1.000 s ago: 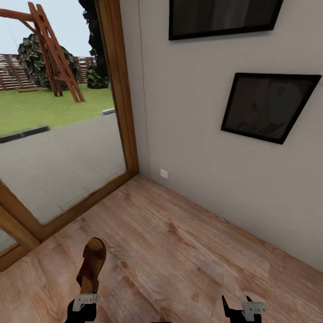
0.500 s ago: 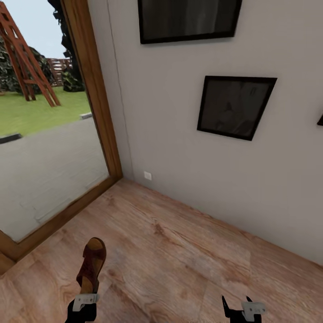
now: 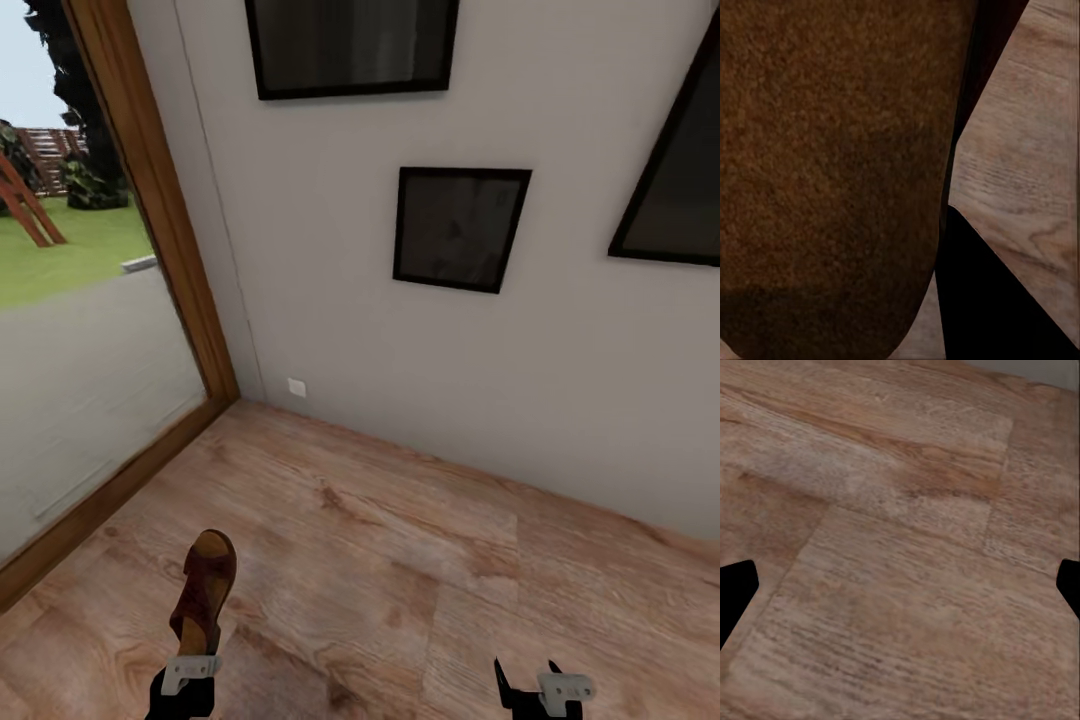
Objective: Pick up the two gym shoes and the two sandals from the corridor floor and place them onto the hallstand (shoe rack) in the corridor, making sure they are on the rack and not on the floor. Arrange them so the two gym shoes are next to each other and the two sandals are next to each other.
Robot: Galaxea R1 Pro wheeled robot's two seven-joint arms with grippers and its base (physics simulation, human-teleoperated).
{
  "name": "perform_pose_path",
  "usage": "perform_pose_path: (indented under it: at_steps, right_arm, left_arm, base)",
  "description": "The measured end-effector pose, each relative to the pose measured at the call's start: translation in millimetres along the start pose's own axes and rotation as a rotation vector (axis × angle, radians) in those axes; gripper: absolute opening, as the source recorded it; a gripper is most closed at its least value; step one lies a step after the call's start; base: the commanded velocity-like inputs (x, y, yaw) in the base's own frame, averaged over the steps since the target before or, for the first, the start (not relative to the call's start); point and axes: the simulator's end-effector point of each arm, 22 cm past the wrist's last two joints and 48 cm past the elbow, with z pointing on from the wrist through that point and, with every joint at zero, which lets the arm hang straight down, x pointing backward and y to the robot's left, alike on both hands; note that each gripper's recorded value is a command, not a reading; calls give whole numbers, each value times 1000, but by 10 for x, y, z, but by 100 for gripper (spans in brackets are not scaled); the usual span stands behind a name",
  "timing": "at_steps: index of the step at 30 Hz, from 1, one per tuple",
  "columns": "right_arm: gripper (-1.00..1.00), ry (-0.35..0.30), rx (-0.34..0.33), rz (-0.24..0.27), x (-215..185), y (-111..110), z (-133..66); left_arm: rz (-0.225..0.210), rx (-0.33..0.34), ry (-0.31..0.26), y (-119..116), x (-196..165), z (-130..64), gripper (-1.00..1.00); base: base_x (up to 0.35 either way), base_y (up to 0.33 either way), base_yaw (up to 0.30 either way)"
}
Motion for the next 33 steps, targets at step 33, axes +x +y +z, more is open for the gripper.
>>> perform_pose_path:
  at_steps: [33]
  right_arm:
    - [100,0,-1,2,196,25,67]
  left_arm:
    - [2,1,1,14,190,88,-100]
  base:
    - [-120,94,-300]
